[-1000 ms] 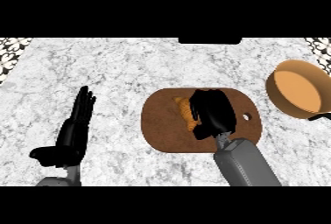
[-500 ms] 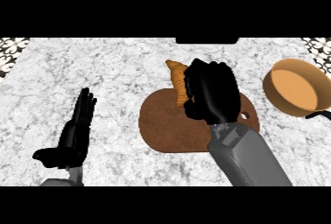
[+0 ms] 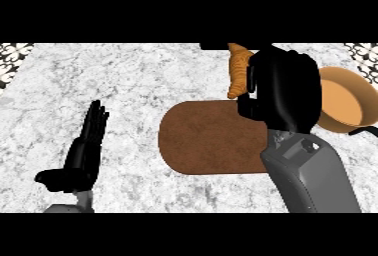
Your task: Pick the croissant from the cutting board and place it in the pot
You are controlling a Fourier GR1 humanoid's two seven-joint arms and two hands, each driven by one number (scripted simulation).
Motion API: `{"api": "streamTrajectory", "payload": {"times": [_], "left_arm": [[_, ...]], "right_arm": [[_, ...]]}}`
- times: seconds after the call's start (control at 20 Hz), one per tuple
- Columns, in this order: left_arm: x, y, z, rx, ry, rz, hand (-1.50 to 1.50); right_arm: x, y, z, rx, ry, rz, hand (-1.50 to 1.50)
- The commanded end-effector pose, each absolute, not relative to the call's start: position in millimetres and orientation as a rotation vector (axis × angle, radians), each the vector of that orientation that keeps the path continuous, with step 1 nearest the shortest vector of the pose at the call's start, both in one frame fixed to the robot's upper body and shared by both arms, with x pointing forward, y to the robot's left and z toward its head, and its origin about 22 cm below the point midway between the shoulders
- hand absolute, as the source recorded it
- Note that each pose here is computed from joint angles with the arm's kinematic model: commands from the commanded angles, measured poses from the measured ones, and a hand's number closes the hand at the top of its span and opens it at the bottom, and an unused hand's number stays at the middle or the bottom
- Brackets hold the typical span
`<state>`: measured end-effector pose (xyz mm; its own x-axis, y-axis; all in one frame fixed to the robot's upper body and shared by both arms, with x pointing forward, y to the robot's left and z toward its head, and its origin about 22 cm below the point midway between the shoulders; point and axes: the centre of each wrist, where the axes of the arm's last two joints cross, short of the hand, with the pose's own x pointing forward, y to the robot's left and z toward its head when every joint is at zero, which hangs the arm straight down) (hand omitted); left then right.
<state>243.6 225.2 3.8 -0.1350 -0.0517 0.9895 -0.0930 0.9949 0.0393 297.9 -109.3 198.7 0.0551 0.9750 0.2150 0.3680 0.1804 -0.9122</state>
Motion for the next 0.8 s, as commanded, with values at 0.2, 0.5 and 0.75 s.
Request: {"api": "streamTrajectory", "payload": {"times": [0.2, 0.5, 0.75], "left_arm": [[247, 223, 6, 0.122, -1.703, 0.042, 0.00], [241, 227, 18, 0.118, -1.697, 0.041, 0.00], [241, 229, 8, 0.117, -1.704, 0.033, 0.00]], "right_arm": [[320, -191, 199, -1.451, -1.371, 0.693, 1.50], [348, -255, 223, -1.475, -1.341, 0.644, 1.50], [359, -313, 186, -1.469, -1.287, 0.632, 1.50]]}}
